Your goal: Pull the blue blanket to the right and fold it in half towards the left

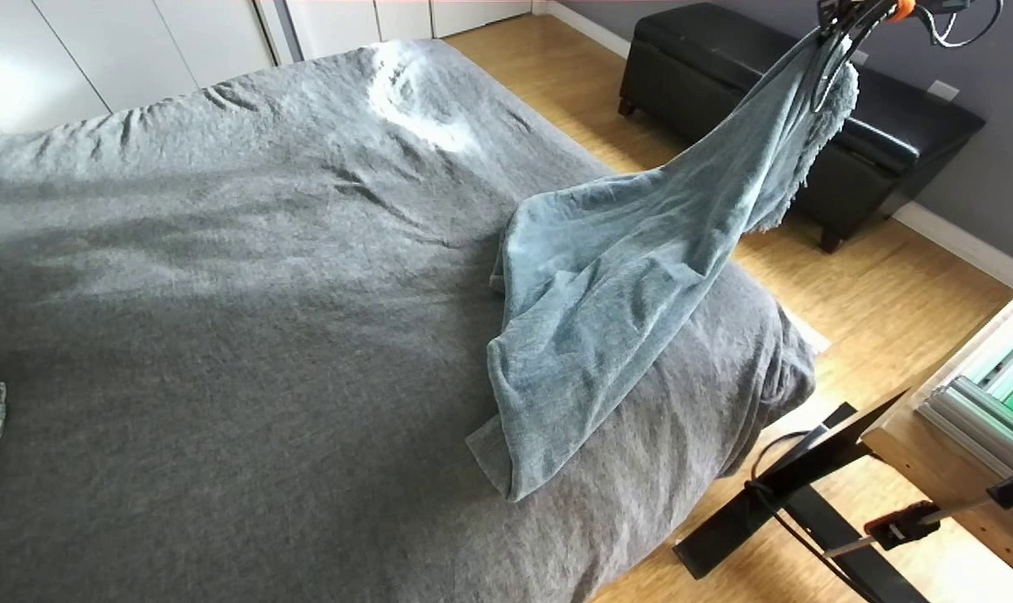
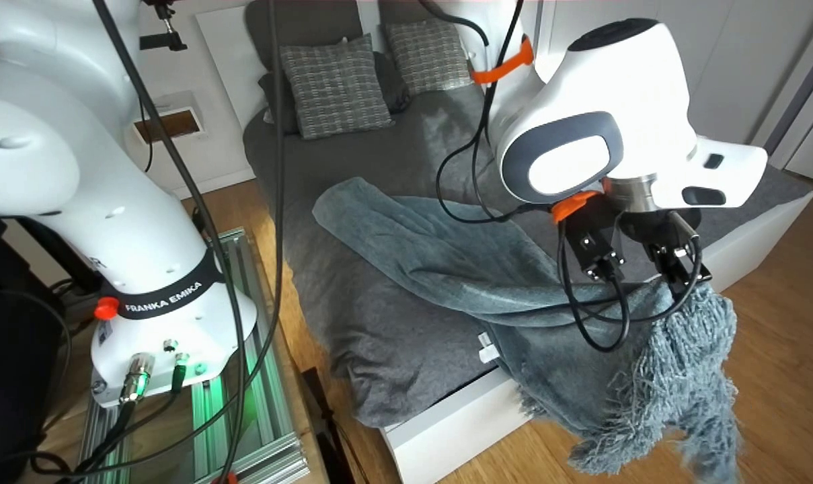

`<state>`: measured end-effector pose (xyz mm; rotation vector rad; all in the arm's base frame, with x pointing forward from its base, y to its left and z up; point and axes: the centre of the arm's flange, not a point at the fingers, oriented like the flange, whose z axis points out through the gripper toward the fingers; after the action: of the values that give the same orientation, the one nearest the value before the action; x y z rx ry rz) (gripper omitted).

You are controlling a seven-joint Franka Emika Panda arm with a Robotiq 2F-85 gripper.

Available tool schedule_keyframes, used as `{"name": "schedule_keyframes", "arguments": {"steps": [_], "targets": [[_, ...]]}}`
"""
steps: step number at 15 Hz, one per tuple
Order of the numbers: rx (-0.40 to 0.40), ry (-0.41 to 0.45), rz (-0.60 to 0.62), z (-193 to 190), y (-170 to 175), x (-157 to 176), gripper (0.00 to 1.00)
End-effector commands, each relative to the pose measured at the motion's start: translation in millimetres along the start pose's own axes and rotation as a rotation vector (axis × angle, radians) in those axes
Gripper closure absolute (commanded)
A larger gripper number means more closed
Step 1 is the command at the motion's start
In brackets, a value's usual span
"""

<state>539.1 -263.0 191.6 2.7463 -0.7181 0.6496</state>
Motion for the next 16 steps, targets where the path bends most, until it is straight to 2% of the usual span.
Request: {"name": "schedule_keyframes", "arguments": {"steps": [1,4,5,6,7,8,11,16], "targets": [[0.002,-0.001,-0.001,0.2,-1.3,-0.3,0.89],[0.000,-0.001,0.001,0.3,0.3,-0.1,0.89],[-0.038,0.023,0.001,3.8,4.8,3.2,0.97],[-0.068,0.038,0.002,6.9,11.8,6.3,0.97],[-0.100,0.030,0.003,11.3,23.7,8.8,0.97],[-0.162,0.054,0.003,18.1,41.5,11.9,0.97],[-0.264,0.095,0.023,27.1,92.1,26.4,0.97],[-0.401,0.188,0.057,20.8,142.6,57.2,0.97]]}}
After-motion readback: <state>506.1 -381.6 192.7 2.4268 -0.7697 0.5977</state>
